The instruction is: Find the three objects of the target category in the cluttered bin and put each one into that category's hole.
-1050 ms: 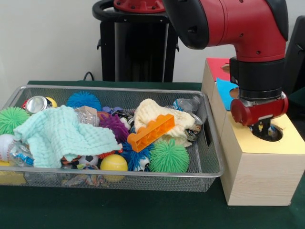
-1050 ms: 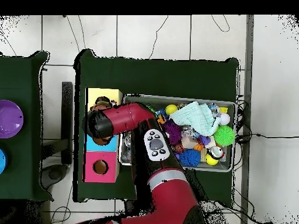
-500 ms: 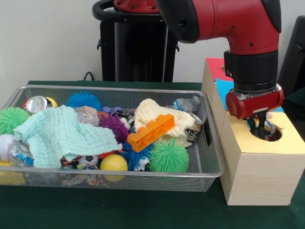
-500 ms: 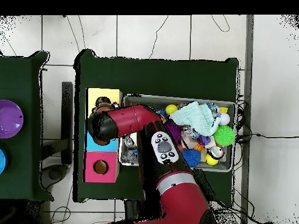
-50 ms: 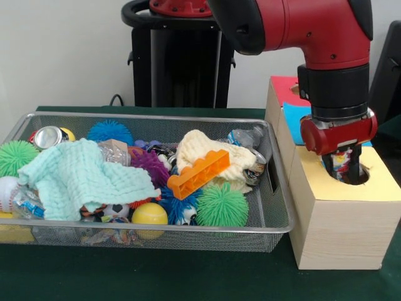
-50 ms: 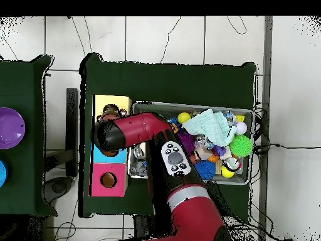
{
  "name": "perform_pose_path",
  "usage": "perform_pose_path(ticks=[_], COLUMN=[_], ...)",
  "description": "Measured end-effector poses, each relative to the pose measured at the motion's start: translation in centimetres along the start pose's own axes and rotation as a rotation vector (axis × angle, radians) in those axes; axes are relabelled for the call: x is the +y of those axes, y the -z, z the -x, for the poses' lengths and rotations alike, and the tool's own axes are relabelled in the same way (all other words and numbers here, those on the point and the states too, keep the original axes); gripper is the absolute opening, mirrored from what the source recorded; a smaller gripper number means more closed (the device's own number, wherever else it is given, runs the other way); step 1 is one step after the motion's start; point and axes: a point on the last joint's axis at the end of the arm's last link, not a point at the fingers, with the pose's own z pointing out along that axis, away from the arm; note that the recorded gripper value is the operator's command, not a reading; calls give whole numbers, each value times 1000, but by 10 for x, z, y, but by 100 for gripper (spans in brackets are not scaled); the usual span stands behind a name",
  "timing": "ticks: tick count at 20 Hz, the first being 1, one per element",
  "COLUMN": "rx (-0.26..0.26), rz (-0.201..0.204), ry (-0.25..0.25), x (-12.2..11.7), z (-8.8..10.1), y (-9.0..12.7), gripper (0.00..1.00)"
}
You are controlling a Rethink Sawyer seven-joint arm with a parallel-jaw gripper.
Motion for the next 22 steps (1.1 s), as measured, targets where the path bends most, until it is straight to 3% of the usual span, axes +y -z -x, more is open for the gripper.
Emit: perform_pose_path(ticks=[12, 22], rx=[0, -5], rz=[0, 24], ry=[0, -16], x=[0, -3], z=[0, -1], y=[0, 8], gripper=[100, 100])
